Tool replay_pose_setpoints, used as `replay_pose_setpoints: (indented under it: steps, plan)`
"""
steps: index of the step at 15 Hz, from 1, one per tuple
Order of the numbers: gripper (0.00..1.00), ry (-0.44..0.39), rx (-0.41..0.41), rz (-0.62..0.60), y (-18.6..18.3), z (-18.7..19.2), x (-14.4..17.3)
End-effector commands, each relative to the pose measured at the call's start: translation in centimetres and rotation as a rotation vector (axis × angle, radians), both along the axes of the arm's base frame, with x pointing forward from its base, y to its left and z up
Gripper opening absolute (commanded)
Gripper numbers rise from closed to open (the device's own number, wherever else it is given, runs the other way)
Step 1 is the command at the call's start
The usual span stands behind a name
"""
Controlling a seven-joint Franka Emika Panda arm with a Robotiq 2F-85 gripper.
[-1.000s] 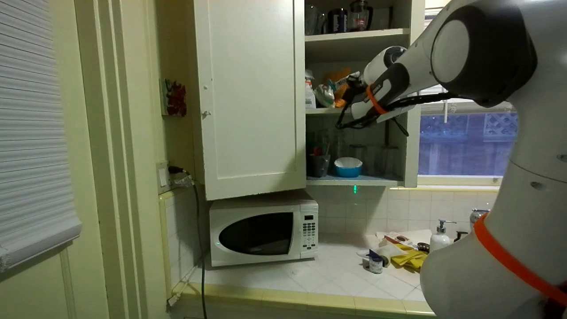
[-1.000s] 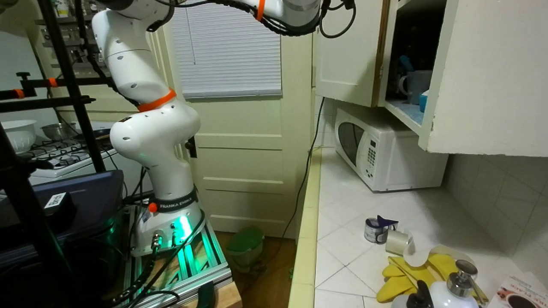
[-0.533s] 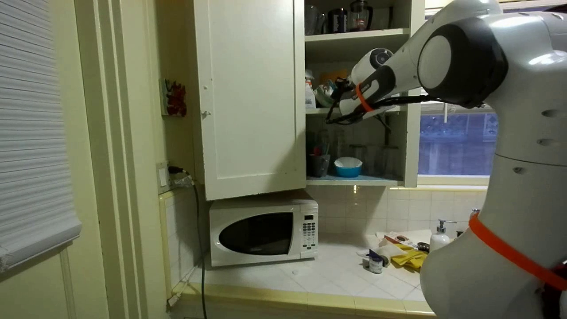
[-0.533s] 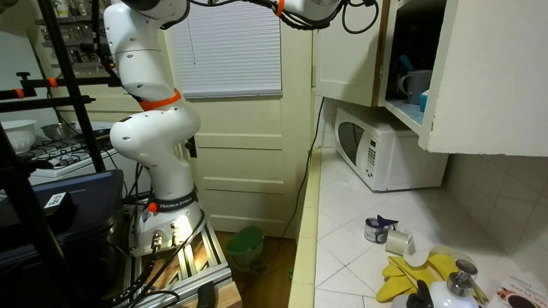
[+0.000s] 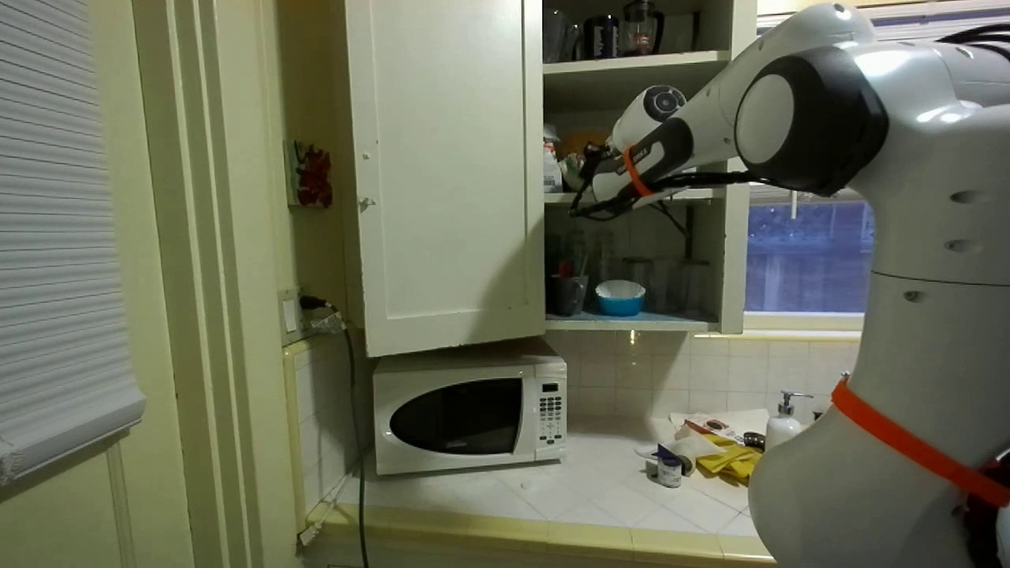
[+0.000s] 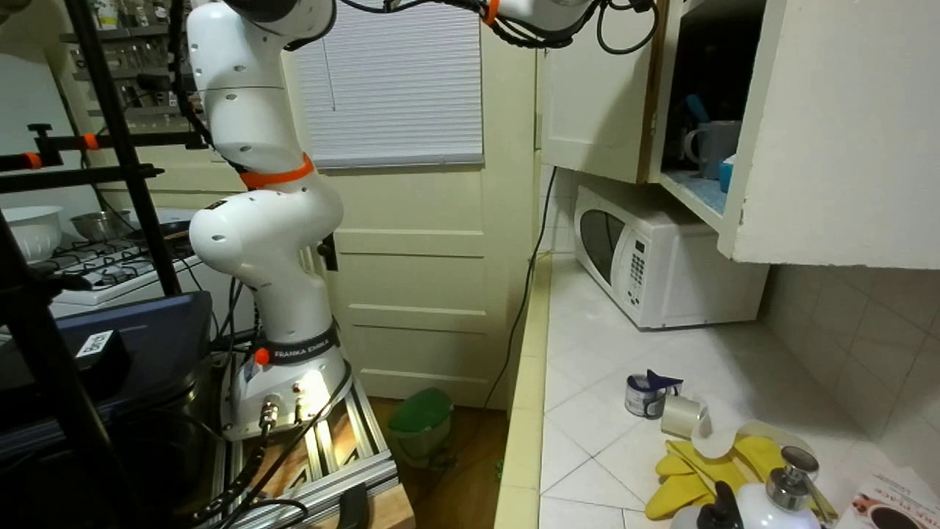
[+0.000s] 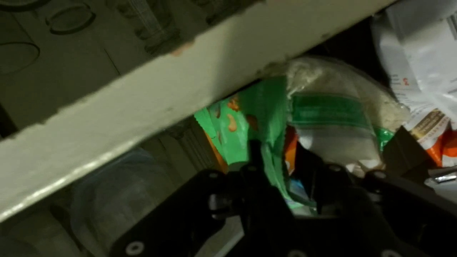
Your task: Put the green object in the open cabinet
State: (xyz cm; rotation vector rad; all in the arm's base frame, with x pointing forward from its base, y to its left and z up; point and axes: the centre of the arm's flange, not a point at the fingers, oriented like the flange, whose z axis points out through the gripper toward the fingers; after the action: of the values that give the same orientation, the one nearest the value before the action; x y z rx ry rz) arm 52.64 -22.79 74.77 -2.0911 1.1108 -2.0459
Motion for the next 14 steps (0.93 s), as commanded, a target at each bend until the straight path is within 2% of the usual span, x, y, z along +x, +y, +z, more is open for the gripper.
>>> replay_pose_setpoints:
  steps: [1, 4, 6, 10, 14]
  plan:
    - [0.64, 0.049, -0.018, 0.004, 1.3, 0.3, -2.4]
    - [0.88, 0.039, -0.05, 0.017, 2.9, 0.7, -5.0]
    - [0.99, 0.043, -0.075, 0.021, 3.8, 1.2, -6.5]
    - [1.0, 0.065, -0.108, 0.027, 5.2, 2.1, -9.7]
    - [1.0, 0.158, -0.073, 0.204, 7.4, 1.2, -12.6]
